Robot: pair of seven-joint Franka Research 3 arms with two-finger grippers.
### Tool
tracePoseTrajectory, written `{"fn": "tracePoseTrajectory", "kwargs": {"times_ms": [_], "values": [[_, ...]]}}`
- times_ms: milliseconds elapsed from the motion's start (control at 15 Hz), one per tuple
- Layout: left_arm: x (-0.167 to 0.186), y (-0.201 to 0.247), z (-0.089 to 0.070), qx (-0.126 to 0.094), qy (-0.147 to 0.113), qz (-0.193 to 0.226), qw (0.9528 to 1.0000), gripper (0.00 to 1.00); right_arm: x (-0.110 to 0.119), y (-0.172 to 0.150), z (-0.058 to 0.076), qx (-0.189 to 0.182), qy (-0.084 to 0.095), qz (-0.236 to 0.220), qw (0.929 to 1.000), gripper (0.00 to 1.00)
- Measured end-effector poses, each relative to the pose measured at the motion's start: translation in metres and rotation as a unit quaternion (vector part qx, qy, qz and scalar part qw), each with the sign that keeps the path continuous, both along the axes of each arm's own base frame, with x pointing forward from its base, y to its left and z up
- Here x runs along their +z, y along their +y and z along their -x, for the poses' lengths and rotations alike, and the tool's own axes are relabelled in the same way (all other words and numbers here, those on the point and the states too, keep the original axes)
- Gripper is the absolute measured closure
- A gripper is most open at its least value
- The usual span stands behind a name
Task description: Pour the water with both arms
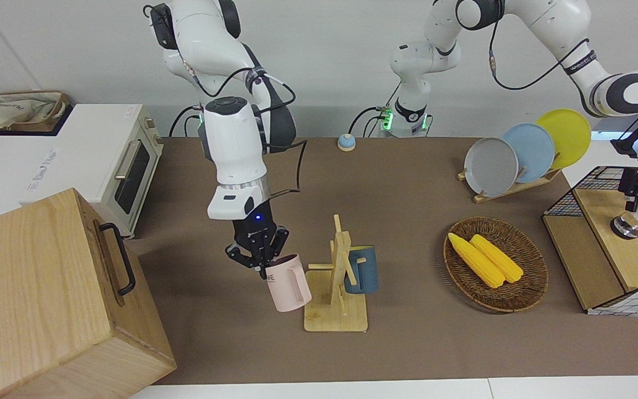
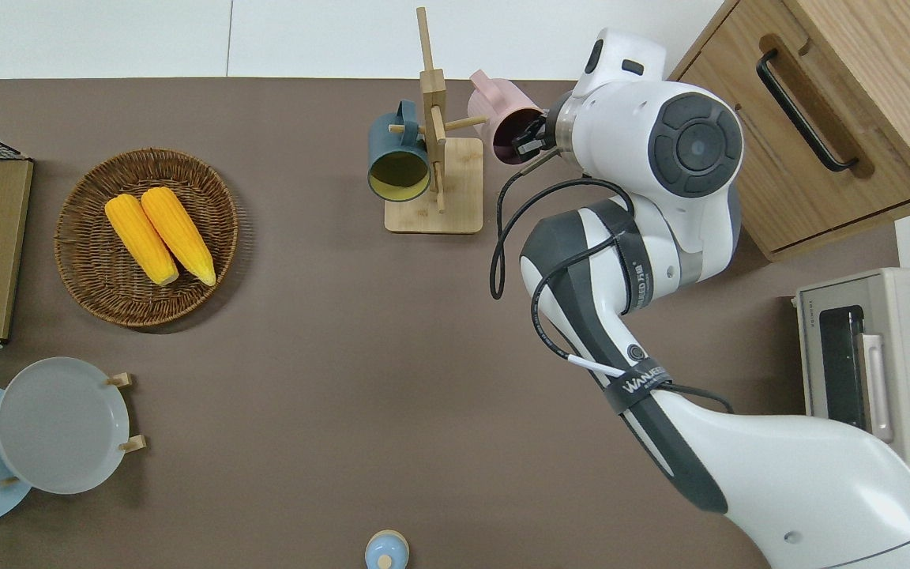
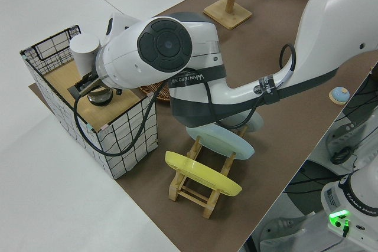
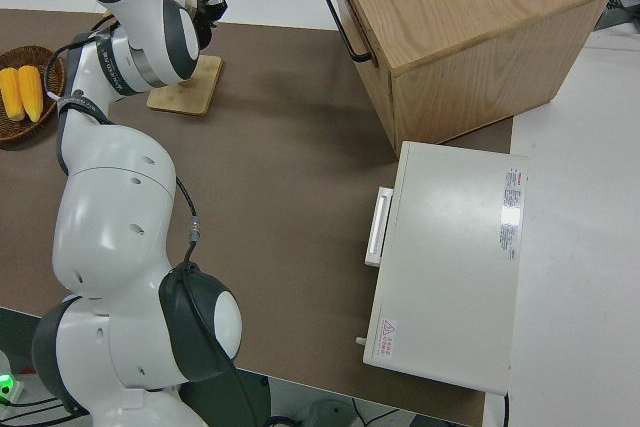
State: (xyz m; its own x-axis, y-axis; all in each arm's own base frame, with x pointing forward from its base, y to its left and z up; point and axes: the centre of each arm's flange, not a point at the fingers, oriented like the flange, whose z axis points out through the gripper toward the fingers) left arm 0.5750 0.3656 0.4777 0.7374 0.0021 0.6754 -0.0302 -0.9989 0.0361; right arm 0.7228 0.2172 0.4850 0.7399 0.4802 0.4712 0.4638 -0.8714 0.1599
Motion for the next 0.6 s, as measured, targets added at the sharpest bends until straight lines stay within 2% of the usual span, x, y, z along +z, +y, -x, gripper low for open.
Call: {"fn": "tracePoseTrajectory", "kwargs": {"times_ms": [133, 267, 400, 467, 600], "values": [[-0.002, -0.001, -0.001, 0.000, 0.000, 0.001, 1.0000, 0.14, 0.002, -0.014, -0.003, 0.005, 0.002, 0.009, 0.9999, 0.95], [-0.001, -0.001, -0.002, 0.000, -0.001, 0.001, 1.0000, 0.36, 0.003, -0.027, -0.004, 0.001, 0.009, 0.014, 0.9999, 0.95], [-0.001, -0.001, -0.002, 0.000, -0.001, 0.001, 1.0000, 0.36, 0.002, -0.034, -0.004, -0.004, 0.024, 0.017, 0.9996, 0.95], [-0.001, -0.001, -0.002, 0.000, -0.001, 0.001, 1.0000, 0.36, 0.000, -0.036, -0.002, -0.006, 0.037, 0.020, 0.9991, 0.95], [-0.001, -0.001, -0.002, 0.001, -0.001, 0.002, 1.0000, 0.36, -0.004, -0.040, 0.004, -0.011, 0.075, 0.028, 0.9968, 0.95]]}}
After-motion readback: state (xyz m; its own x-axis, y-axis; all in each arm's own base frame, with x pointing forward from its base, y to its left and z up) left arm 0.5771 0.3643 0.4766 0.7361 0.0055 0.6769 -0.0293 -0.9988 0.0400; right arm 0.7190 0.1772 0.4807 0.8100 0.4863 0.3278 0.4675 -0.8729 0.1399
